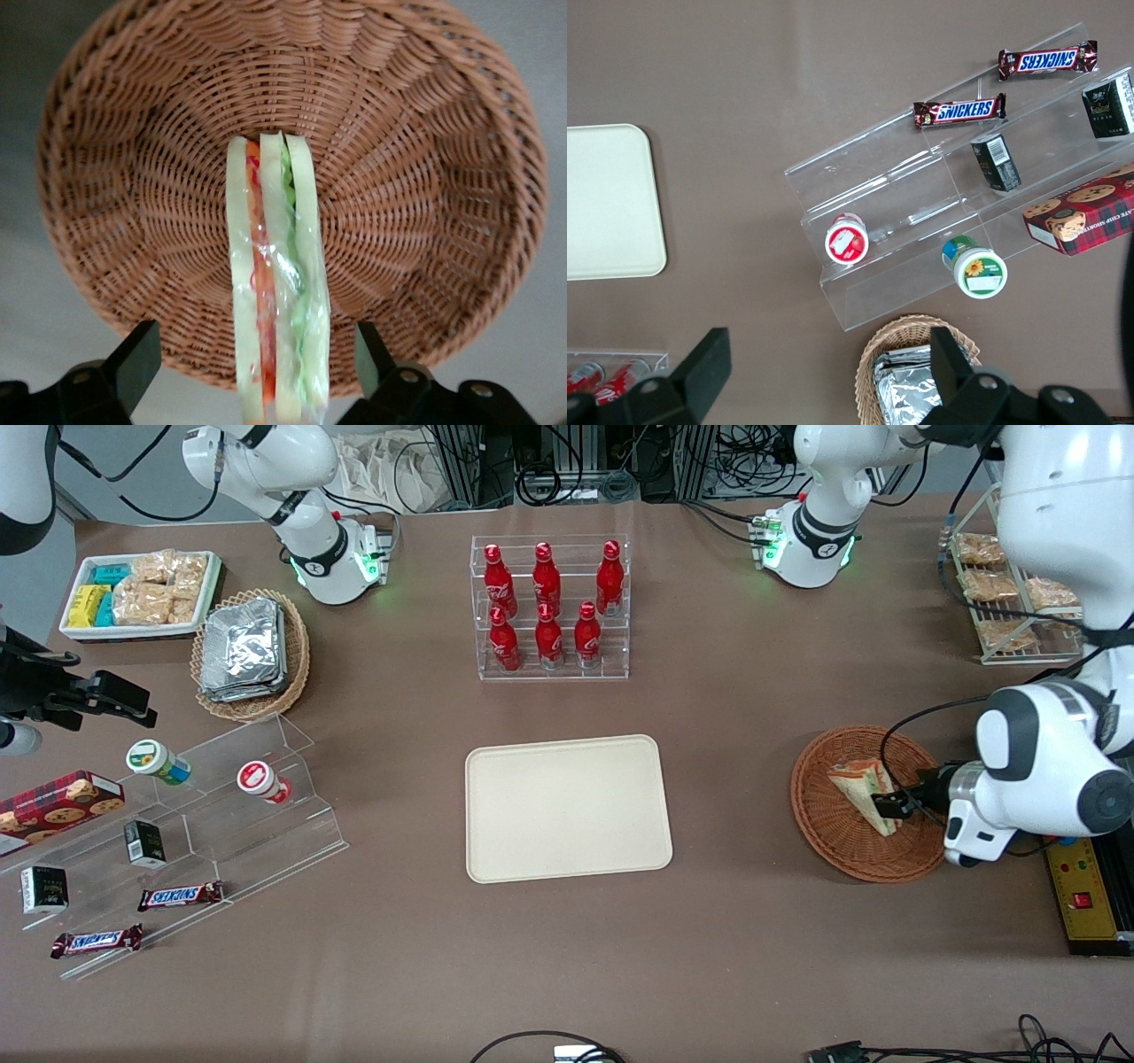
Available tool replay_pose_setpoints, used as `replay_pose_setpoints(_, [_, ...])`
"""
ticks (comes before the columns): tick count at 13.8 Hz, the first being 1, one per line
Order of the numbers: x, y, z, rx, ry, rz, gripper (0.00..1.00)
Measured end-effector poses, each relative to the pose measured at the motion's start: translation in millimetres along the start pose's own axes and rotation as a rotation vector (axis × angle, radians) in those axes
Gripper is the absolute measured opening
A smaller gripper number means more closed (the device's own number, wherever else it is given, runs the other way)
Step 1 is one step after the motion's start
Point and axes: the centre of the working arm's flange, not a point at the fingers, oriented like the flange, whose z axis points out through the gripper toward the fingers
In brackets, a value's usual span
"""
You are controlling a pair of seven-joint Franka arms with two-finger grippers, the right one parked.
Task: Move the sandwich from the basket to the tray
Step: 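Lower the open left gripper over the wrapped sandwich in the basket, then close the left gripper on the sandwich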
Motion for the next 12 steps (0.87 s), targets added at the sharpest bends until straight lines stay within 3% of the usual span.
replay_pose_setpoints(9, [17, 4, 54, 0.016, -0.048, -0.013, 1.0])
replay_pose_setpoints(12, [17, 4, 54, 0.017, -0.049, -0.013, 0.95])
